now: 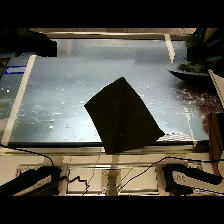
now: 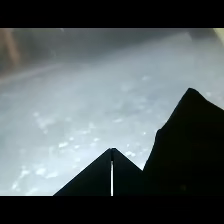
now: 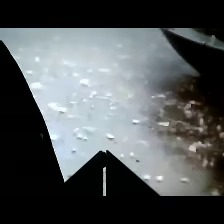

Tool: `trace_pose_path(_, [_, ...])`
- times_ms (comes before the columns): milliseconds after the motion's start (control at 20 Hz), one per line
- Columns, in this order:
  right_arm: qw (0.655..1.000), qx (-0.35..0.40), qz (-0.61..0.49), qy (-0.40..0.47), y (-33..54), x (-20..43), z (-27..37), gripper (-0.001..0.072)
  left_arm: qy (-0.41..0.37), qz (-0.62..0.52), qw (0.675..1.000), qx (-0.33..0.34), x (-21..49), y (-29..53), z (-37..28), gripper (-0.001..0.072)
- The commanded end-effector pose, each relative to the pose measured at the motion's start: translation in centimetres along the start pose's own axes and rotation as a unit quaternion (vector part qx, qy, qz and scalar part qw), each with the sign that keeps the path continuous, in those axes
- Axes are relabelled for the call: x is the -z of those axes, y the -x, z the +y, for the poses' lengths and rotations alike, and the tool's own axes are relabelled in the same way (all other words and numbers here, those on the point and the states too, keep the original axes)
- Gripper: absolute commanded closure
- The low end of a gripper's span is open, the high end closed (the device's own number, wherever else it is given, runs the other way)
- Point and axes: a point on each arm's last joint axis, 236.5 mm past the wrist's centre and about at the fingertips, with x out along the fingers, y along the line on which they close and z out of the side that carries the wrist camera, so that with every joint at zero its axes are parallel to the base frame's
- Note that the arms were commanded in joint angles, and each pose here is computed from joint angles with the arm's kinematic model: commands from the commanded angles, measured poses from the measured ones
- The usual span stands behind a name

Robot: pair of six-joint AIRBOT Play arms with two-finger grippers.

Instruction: Fold the clothes and pants, and hang the long-sleeved shirts on hangers.

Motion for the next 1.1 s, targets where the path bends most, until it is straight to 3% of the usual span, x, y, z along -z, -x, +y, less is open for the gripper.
trace_pose_path(0, [1.000, 0.000, 0.000, 0.000, 0.0, 0.0, 0.0, 0.0691, 0.000, 0.000, 1.000, 0.000, 0.0, 0.0, 0.0, 0.0669])
trace_pose_path(350, [1.000, 0.000, 0.000, 0.000, 0.0, 0.0, 0.0, 0.0691, 0.002, 0.005, 1.000, 0.006, 0.2, -0.2, -0.3, 0.0669])
trace_pose_path(600, [1.000, 0.000, -0.003, 0.000, 0.0, -0.1, 0.0, 0.0691, 0.006, 0.151, 0.988, 0.021, 8.7, -4.2, -0.9, 0.0657])
trace_pose_path(650, [1.000, 0.000, -0.003, 0.000, 0.0, -0.1, 0.0, 0.0691, 0.015, 0.176, 0.984, 0.022, 11.1, -5.4, -1.1, 0.0592])
trace_pose_path(800, [1.000, 0.000, -0.003, 0.000, 0.0, -0.1, 0.0, 0.0691, 0.064, 0.234, 0.970, 0.014, 18.1, -9.4, -1.5, 0.0230])
trace_pose_path(850, [1.000, -0.003, -0.005, 0.000, 0.0, -0.2, 0.1, 0.0691, 0.074, 0.253, 0.965, 0.012, 20.5, -10.5, -1.7, 0.0183])
trace_pose_path(1050, [0.999, -0.013, -0.043, -0.001, 0.1, -2.0, 0.6, 0.0691, 0.128, 0.294, 0.947, 0.000, 26.6, -15.0, -2.2, 0.0180])
